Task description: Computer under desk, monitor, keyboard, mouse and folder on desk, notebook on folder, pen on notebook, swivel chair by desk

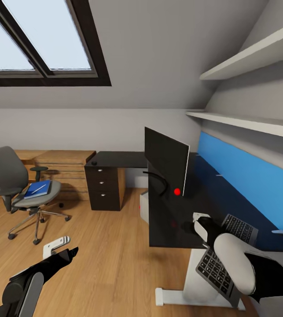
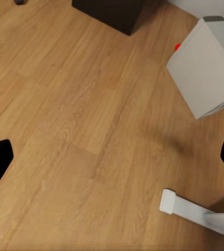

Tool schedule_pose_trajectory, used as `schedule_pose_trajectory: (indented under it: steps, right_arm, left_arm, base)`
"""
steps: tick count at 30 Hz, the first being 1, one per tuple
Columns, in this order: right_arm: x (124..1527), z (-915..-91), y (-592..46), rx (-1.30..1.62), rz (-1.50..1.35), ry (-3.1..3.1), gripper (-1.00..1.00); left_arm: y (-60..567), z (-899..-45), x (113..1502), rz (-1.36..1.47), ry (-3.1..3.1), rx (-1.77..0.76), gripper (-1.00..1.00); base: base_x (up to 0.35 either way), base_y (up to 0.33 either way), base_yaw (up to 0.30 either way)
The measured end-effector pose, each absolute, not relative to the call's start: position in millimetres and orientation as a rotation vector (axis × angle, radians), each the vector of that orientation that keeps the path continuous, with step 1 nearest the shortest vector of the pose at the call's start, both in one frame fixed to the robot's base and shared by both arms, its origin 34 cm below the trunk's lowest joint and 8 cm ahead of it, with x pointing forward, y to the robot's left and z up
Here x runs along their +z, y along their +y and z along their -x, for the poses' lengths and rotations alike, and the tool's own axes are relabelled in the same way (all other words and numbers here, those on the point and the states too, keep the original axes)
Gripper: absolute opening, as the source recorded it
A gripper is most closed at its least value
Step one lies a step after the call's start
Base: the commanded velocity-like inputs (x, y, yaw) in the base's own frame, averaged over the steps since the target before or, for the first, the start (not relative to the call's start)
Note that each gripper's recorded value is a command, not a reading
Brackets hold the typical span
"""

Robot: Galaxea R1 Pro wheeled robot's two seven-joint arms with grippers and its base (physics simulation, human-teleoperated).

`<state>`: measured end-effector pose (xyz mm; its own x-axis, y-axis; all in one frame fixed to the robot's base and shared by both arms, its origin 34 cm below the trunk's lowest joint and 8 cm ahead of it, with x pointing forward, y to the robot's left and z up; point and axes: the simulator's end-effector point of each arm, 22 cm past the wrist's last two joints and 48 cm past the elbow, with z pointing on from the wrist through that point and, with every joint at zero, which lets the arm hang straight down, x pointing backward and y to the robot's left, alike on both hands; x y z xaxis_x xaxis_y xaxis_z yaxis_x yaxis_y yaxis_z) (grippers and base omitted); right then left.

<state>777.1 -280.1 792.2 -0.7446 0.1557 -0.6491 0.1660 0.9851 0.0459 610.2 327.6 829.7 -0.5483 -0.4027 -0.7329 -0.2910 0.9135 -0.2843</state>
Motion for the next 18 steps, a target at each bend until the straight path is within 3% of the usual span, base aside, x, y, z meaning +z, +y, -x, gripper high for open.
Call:
schedule_pose_trajectory:
  steps: [18]
  right_arm:
    - [837, -789, -277, -0.012, -0.225, 2.379, 1.00]
  left_arm:
    - [329, -605, 840, 0.507, 2.226, -0.158, 1.00]
  base:
    - [0.000, 0.000, 0.000]
